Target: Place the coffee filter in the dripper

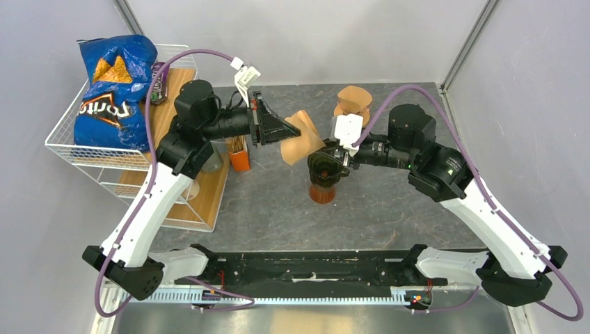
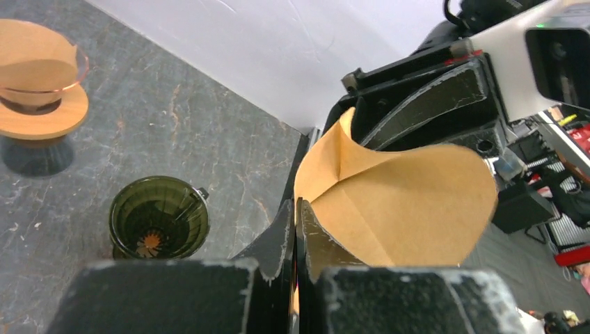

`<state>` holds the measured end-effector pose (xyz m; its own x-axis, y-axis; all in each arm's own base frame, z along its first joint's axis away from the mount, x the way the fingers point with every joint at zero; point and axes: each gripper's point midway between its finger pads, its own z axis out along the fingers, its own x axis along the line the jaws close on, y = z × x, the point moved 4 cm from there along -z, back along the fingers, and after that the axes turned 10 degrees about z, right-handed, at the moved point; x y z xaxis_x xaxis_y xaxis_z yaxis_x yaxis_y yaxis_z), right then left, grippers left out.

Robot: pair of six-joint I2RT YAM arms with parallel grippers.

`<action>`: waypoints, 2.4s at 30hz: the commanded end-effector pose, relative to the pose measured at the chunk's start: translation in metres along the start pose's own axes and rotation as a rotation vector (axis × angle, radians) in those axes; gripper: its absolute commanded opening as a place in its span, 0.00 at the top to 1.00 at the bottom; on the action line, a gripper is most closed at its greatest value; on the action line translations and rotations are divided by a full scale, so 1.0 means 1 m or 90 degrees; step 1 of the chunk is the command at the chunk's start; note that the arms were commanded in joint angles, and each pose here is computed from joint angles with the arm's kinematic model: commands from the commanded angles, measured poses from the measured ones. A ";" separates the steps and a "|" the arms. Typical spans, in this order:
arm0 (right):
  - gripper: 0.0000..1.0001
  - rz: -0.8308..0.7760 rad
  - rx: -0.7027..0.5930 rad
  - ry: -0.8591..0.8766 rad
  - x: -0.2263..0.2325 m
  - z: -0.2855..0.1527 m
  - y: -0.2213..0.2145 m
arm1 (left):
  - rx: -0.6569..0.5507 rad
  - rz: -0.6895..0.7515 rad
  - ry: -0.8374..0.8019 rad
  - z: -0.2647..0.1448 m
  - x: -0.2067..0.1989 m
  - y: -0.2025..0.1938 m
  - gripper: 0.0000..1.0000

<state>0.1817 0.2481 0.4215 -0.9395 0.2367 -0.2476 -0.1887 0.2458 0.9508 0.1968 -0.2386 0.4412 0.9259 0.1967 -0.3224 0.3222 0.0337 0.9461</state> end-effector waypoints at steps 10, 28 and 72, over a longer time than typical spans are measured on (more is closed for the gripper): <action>0.11 0.258 0.138 -0.321 -0.038 -0.085 -0.047 | 0.105 -0.039 0.281 -0.014 0.053 -0.019 0.98; 0.07 0.288 0.011 -0.392 -0.064 -0.110 -0.054 | 0.051 -0.310 0.273 0.019 0.057 0.007 0.98; 0.28 0.016 0.031 -0.312 -0.084 0.000 -0.024 | -0.016 -0.432 0.190 0.027 0.044 0.020 0.98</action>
<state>0.2729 0.2289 0.3958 -0.7106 0.6460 -0.2787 -0.0920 0.3075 0.9471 0.2565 -0.2576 0.4251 0.3663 0.4247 -0.8279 0.8299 0.2533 0.4971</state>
